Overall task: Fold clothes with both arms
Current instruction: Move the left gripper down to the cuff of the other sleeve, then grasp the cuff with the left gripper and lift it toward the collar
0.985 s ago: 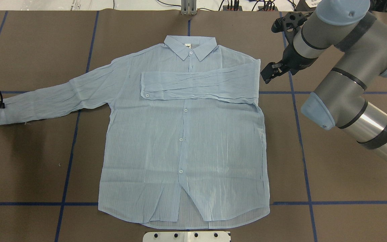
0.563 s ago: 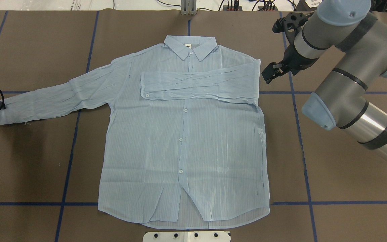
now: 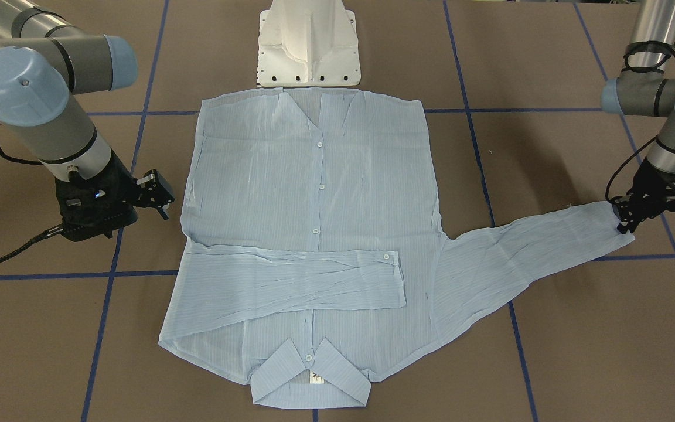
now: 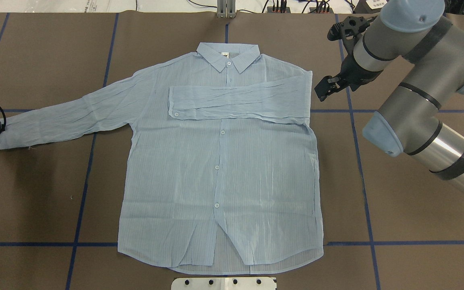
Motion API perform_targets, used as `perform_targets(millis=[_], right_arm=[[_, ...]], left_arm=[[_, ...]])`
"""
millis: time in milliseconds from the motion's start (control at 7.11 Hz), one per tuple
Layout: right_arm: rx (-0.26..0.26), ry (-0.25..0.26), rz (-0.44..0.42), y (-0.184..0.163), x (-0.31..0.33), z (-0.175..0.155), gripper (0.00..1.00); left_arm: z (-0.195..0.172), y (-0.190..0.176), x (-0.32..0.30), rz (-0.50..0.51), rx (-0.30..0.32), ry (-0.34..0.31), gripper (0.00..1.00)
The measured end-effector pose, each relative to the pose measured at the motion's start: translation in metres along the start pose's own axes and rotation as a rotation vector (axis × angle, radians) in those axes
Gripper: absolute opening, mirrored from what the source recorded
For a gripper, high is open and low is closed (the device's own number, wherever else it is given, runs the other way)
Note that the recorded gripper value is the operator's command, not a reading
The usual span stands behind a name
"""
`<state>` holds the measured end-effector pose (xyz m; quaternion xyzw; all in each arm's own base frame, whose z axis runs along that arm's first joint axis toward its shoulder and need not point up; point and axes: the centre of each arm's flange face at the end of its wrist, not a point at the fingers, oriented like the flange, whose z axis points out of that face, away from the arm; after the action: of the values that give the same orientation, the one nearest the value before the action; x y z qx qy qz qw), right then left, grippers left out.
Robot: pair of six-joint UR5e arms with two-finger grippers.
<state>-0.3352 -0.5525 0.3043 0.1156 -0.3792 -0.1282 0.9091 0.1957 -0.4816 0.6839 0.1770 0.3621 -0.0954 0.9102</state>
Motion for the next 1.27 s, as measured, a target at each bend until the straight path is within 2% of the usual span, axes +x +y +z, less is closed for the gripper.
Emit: perform_targets(millis=[422, 703, 985, 1266], right_arm=[[-0.001, 0.001, 0.001, 0.0, 0.001, 0.0, 1.0], [-0.002, 0.0, 0.002, 0.001, 0.002, 0.001, 1.0], [-0.003, -0.001, 0.003, 0.005, 0.005, 0.0, 1.0], [-0.004, -0.005, 0.005, 0.019, 0.013, -0.004, 1.0]], left_arm=[[-0.008, -0.006, 0.012, 0.005, 0.001, 0.007, 0.0], [-0.033, -0.024, 0.049, 0.038, -0.024, -0.016, 0.0], [-0.076, -0.057, 0.118, 0.054, -0.069, -0.041, 0.0], [-0.125, -0.107, 0.212, 0.04, -0.114, -0.051, 0.0]])
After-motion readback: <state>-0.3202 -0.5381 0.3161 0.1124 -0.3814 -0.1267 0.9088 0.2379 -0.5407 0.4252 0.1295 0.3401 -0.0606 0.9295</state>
